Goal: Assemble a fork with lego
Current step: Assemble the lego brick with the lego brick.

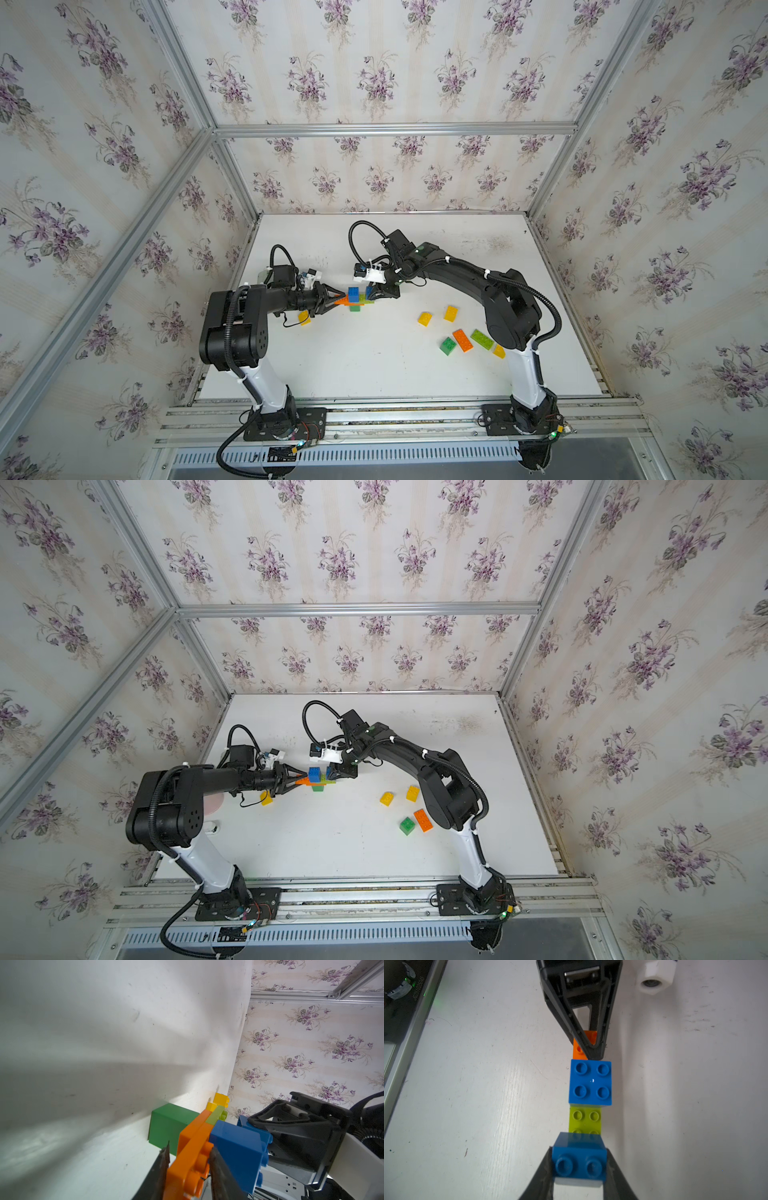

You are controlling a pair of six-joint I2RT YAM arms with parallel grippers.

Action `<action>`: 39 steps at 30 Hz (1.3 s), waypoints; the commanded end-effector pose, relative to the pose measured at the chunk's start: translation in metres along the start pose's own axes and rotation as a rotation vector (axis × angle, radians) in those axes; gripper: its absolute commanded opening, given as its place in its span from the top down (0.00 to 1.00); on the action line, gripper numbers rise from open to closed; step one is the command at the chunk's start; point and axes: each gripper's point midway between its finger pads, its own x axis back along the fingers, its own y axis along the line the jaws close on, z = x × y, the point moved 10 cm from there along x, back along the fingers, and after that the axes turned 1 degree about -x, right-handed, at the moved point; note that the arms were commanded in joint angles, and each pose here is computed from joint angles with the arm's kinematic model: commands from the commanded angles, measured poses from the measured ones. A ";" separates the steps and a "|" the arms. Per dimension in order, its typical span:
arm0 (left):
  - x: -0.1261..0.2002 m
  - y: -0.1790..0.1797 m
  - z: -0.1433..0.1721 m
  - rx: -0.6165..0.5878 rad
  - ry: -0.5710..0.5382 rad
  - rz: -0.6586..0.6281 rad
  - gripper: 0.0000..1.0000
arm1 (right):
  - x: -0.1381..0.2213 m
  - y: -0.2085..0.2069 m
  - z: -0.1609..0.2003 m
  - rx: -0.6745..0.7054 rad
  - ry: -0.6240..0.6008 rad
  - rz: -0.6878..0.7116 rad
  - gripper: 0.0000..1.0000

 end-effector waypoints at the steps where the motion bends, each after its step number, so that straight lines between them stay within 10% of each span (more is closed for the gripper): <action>1: 0.000 0.001 0.000 -0.018 -0.008 -0.012 0.67 | -0.003 0.001 -0.001 0.012 -0.012 -0.042 0.81; 39: -0.008 0.005 0.011 -0.081 0.016 0.029 0.55 | -0.013 -0.002 0.012 0.007 0.073 -0.071 0.83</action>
